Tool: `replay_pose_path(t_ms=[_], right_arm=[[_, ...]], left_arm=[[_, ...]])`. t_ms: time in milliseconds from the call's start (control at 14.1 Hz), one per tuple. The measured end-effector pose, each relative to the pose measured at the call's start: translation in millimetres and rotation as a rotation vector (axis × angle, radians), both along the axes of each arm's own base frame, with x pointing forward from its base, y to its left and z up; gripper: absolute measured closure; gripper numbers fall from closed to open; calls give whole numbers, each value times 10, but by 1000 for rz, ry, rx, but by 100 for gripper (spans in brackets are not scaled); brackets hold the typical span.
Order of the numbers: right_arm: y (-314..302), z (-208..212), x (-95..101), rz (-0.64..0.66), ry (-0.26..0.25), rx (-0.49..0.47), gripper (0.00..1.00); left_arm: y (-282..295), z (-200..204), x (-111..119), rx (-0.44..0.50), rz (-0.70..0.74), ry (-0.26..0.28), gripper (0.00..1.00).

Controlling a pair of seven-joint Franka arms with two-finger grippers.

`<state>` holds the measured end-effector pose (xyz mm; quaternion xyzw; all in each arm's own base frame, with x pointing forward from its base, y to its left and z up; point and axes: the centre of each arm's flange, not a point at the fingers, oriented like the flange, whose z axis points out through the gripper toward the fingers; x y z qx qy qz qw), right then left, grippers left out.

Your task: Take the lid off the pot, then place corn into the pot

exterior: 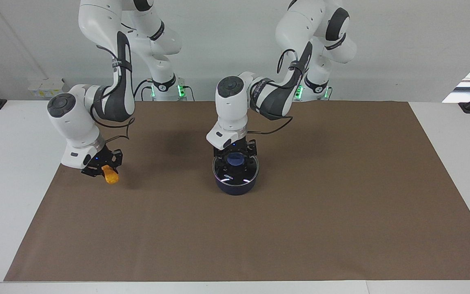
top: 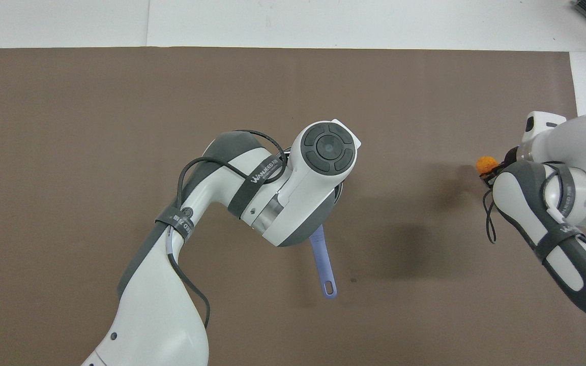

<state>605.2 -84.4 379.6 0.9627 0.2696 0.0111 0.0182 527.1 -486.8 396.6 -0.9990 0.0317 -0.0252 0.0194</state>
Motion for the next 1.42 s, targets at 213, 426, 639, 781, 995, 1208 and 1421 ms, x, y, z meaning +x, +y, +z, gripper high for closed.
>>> replay_pose_path(t_ms=[213,426,639,781,995,1208,1421], right_arm=[[0,120,-10,-14,-17,0,63],[5,363,-50,-55,-10,5,63],[45,803,-104,-92,0,12,63],[140,1087,-151,-130,4,17,63],[669,1270,-144,-194,-6,16,63],[1581,1256,-174,-304,-13,12,63],[2428,1156,-276,-402,-9,14,63]], left_arm=[[-4,31,0,0,-2,-5,44],[10,48,13,1,1,-7,47],[104,280,68,-7,18,-27,47],[233,558,116,-24,37,-52,47],[587,770,329,-35,97,-66,47],[1147,822,623,-59,157,-38,47],[1777,829,827,-56,205,-16,47]])
